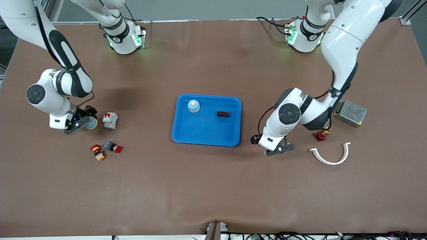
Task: Place electrolytic capacitor and blue bell in tray
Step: 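Move the left gripper to the second capacitor while the right gripper reaches the bell, then grasp the second capacitor with the left gripper while the right gripper grasps the bell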
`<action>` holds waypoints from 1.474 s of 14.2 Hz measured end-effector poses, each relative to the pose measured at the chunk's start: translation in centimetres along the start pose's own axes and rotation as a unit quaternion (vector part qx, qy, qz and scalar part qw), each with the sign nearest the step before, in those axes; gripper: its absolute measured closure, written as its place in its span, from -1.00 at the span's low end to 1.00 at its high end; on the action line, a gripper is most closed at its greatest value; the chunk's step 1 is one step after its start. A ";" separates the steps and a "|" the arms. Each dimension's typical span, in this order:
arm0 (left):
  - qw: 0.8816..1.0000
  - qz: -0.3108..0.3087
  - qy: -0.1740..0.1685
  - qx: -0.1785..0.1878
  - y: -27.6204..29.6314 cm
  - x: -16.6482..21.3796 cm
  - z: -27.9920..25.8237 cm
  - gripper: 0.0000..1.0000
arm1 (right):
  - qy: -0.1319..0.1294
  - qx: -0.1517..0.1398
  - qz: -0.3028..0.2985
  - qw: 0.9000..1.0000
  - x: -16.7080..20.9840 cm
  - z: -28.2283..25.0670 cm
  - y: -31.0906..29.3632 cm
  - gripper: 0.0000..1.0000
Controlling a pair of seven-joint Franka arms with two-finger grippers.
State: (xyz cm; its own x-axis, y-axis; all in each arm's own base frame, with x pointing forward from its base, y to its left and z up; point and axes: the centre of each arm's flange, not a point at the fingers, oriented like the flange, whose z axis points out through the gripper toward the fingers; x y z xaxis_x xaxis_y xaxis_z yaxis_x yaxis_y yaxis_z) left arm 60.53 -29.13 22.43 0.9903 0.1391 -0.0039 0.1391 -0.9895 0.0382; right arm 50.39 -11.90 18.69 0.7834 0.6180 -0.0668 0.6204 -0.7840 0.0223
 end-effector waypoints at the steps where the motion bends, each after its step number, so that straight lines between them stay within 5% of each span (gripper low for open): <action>1: 1.000 0.023 0.000 0.000 -0.4 0.3 0.0 -1.00 | 0.000 0.000 0.000 1.000 0.0 0.0 0.0 -1.00; 8: 0.990 0.141 -0.007 0.025 -4.9 1.6 1.7 -1.00 | 0.001 0.000 -0.001 1.000 0.0 1.1 -0.2 -1.00; 21: 0.992 0.126 0.001 0.011 -6.5 1.6 3.2 -1.00 | 0.001 0.000 -0.002 1.000 0.0 2.1 -0.3 -1.00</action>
State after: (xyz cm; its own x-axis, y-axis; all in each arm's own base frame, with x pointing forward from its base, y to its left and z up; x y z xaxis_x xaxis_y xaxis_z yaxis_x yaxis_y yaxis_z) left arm 61.23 -22.56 18.94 0.9935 -0.1135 0.0051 -0.1136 -0.9934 0.0163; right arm 50.13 -11.78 16.60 0.7806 0.6216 -0.0651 0.6239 -0.7812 0.0216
